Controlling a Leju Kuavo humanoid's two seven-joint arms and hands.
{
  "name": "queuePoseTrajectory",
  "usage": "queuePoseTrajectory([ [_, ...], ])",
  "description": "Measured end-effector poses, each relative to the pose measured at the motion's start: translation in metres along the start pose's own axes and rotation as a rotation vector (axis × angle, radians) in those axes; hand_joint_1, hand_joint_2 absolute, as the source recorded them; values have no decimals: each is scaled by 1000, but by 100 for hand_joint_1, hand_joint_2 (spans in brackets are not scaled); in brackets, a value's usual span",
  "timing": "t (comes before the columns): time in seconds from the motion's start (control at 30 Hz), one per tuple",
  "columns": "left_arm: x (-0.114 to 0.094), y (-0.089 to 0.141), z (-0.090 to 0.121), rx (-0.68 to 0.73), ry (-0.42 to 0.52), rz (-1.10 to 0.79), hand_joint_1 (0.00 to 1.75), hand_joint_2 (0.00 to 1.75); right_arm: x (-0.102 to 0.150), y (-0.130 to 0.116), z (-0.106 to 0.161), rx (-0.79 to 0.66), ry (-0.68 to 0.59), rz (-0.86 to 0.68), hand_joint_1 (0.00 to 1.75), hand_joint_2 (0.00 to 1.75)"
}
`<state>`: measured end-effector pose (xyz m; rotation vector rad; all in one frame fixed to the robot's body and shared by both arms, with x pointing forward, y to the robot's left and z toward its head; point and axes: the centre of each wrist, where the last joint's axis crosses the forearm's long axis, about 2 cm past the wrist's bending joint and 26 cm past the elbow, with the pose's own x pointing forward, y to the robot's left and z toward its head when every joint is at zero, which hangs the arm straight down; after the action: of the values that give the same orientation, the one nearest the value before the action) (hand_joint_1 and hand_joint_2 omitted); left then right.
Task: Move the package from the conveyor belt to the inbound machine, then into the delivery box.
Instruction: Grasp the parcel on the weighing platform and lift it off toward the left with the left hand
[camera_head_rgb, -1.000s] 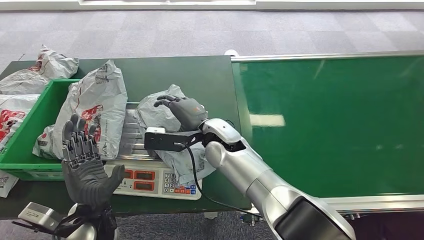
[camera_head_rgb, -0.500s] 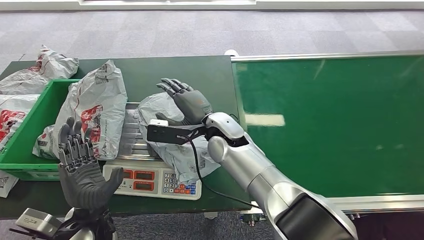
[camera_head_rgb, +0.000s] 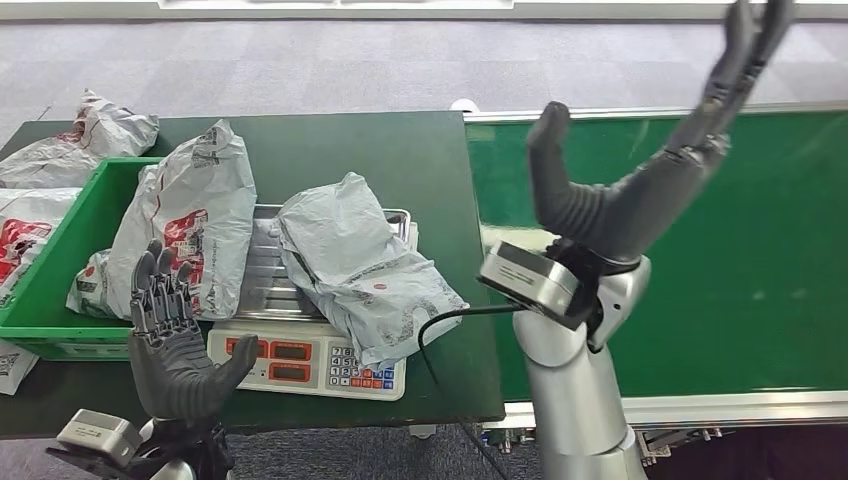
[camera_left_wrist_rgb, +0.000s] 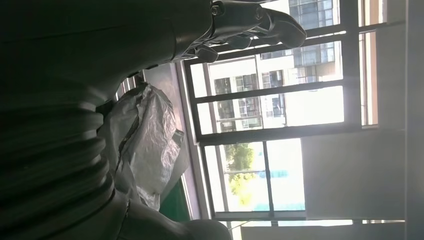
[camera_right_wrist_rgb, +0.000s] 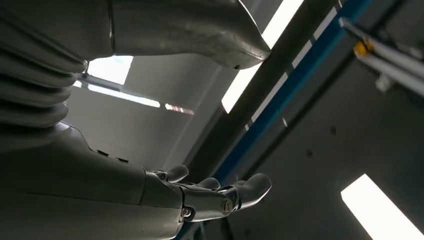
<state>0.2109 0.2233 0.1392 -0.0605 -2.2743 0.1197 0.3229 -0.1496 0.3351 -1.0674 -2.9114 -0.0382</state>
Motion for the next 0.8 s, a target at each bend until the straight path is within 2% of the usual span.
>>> queuePoseTrajectory([
  [0.13, -10, -1, -2, -43, 36, -57, 0, 175, 7, -46, -20, -169, -75, 66, 0, 175],
  [0.3, -33, -4, -8, -205, 162, -202, 0, 175, 16, -75, -34, -275, -122, 88, 0, 175],
  [0.43, -54, -9, -8, -394, 276, -360, 0, 175, 19, -82, -36, -308, -122, 77, 0, 175],
  [0.53, -73, -17, 0, -535, 358, -510, 0, 175, 19, -83, -36, -310, -121, 72, 0, 175],
  [0.8, -96, -28, 10, -656, 430, -570, 0, 175, 19, -83, -36, -310, -121, 72, 0, 175],
])
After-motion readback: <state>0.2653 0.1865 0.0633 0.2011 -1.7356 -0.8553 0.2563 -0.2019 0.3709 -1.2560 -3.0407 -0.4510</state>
